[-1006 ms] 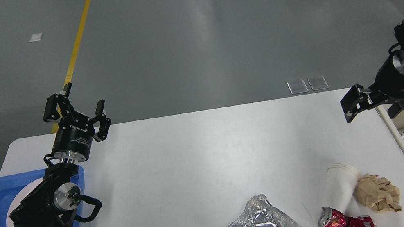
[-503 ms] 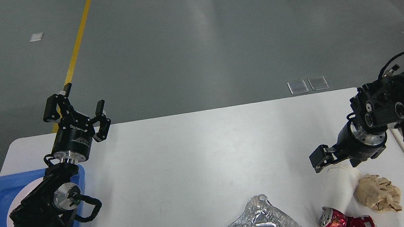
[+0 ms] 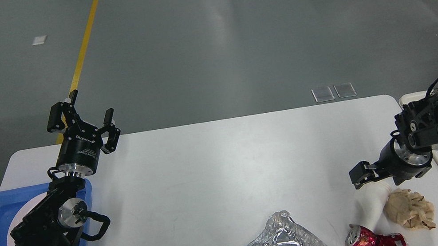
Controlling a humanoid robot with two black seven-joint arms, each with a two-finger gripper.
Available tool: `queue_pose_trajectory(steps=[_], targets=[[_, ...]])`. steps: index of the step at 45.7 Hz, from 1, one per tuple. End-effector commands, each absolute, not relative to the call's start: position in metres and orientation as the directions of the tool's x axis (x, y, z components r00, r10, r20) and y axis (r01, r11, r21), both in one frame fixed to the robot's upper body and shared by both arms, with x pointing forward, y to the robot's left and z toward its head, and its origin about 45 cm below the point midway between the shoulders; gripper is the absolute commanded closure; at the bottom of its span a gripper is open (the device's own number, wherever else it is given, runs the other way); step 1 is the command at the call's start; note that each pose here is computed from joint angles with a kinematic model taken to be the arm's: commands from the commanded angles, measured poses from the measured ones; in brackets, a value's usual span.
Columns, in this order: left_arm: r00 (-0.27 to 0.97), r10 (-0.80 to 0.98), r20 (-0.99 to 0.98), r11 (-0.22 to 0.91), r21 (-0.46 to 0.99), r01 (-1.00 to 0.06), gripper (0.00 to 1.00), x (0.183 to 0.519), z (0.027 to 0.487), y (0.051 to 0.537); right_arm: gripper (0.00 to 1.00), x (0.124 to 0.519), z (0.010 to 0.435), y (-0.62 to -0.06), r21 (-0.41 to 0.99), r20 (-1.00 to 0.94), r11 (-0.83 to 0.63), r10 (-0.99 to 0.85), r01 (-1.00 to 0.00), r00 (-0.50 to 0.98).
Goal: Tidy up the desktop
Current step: 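Lower the right gripper onto the white paper cup and grasp it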
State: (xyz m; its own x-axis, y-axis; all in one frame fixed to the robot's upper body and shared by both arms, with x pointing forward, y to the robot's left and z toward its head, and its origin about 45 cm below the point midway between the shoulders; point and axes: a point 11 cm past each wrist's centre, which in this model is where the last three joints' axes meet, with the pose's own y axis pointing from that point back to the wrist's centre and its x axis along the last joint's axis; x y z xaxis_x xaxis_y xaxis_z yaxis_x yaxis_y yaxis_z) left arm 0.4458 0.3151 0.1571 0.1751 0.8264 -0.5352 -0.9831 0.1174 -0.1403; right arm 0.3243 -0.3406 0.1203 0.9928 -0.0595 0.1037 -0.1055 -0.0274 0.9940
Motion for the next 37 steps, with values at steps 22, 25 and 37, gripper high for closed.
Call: queue_pose_trajectory(steps=[22, 25, 37], targets=[[0.175, 0.826, -0.536, 0.117, -0.140, -0.983, 0.03, 0.446, 0.157, 0.315, 0.00, 0.318, 0.091, -0.330, 0.991, 0.114, -0.058, -0.131, -0.123, 0.985], [0.175, 0.826, -0.536, 0.117, -0.140, -0.983, 0.03, 0.446, 0.157, 0.315, 0.00, 0.317, 0.085, -0.326, 0.990, 0.119, -0.063, -0.136, -0.128, 0.984], [0.176, 0.826, -0.535, 0.118, -0.140, -0.983, 0.03, 0.446, 0.157, 0.315, 0.01, 0.313, 0.067, -0.324, 0.984, 0.150, -0.068, -0.178, -0.164, 0.972]])
